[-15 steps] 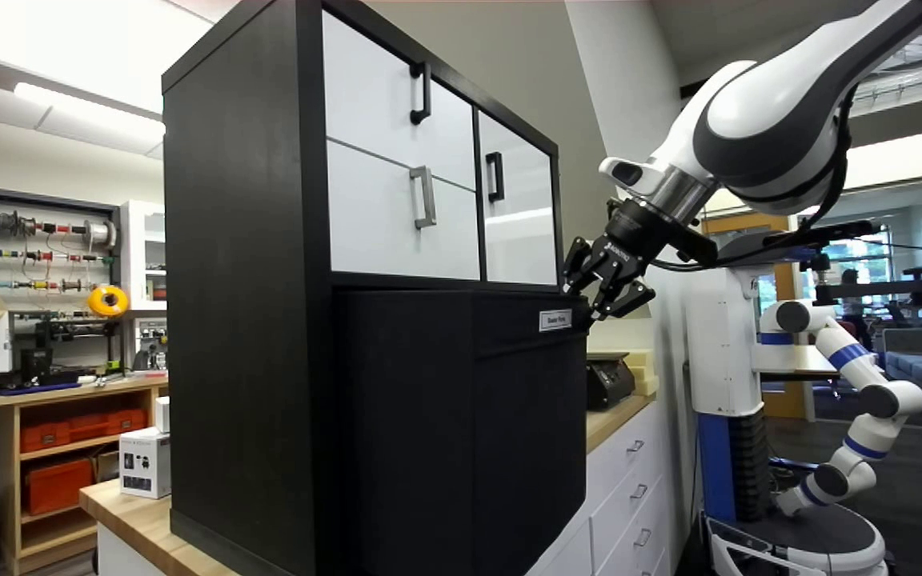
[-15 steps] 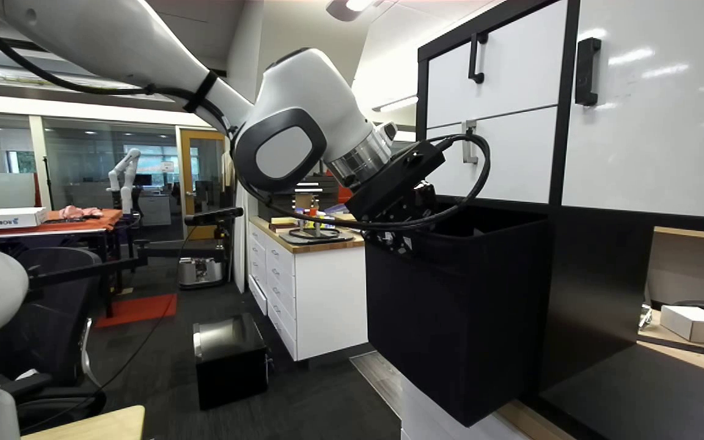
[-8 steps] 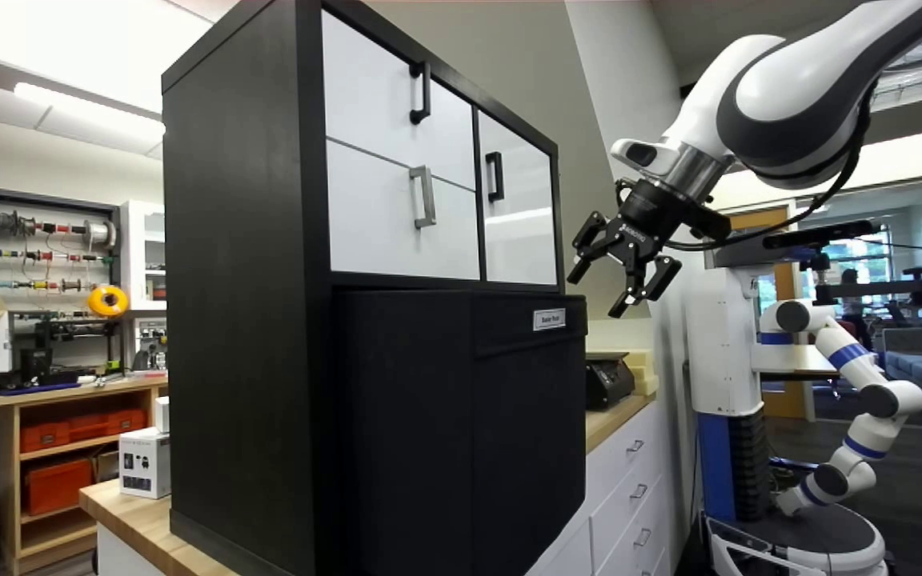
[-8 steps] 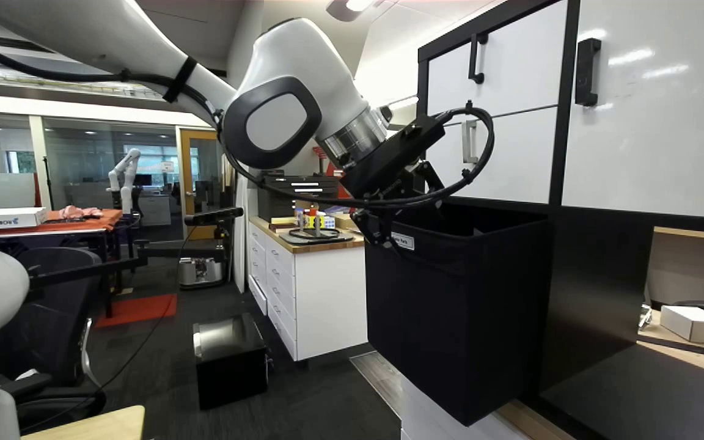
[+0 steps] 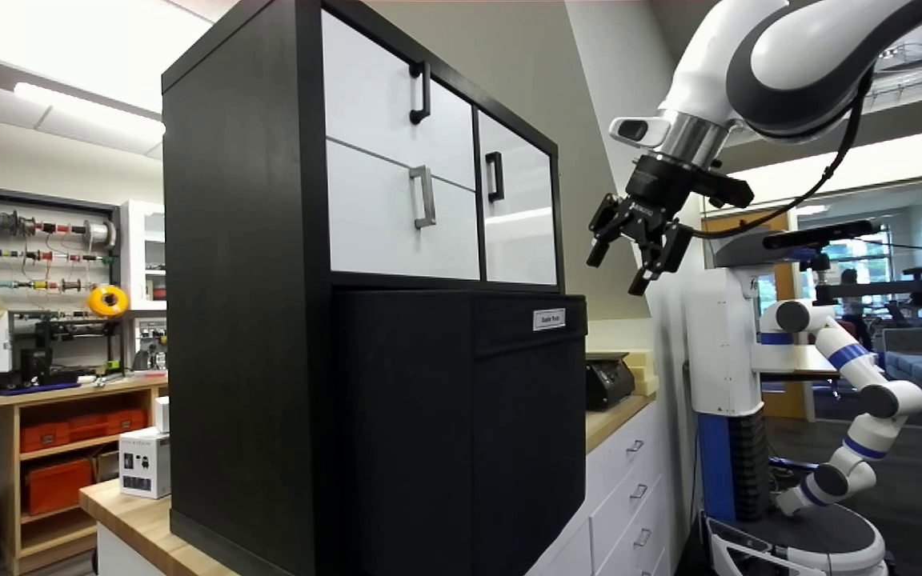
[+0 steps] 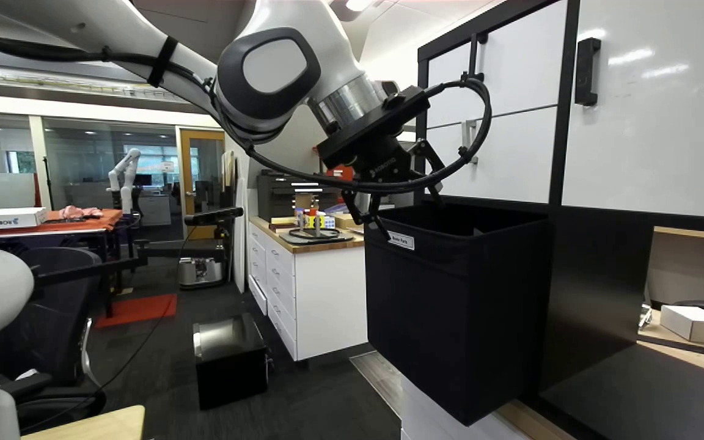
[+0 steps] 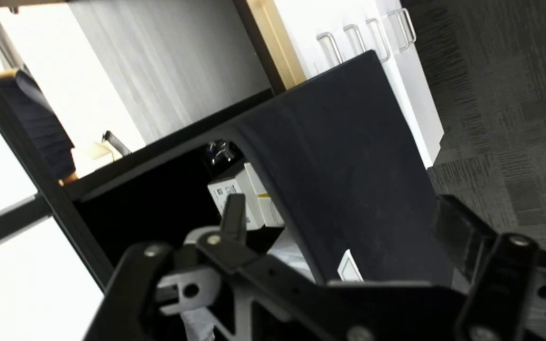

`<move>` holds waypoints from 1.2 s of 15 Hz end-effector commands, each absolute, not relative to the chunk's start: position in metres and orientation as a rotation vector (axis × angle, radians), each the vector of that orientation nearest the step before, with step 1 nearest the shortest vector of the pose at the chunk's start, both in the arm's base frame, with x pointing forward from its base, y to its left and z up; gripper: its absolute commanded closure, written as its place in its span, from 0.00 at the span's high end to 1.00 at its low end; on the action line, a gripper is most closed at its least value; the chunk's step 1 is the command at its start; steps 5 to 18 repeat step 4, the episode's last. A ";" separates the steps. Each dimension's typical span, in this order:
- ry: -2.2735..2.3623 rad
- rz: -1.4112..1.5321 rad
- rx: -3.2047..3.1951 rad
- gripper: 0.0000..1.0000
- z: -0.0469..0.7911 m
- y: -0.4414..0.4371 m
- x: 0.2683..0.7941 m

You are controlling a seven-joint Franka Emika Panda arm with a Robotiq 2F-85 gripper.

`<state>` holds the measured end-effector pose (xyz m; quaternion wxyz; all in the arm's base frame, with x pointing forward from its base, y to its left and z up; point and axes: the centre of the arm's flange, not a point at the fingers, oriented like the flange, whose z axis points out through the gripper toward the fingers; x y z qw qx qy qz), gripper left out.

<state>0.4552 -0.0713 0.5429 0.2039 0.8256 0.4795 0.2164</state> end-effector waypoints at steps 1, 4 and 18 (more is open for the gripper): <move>1.143 0.486 2.468 1.00 0.554 -0.069 0.464; 1.161 0.508 2.461 1.00 0.547 -0.072 0.456; 1.161 0.508 2.461 1.00 0.547 -0.072 0.456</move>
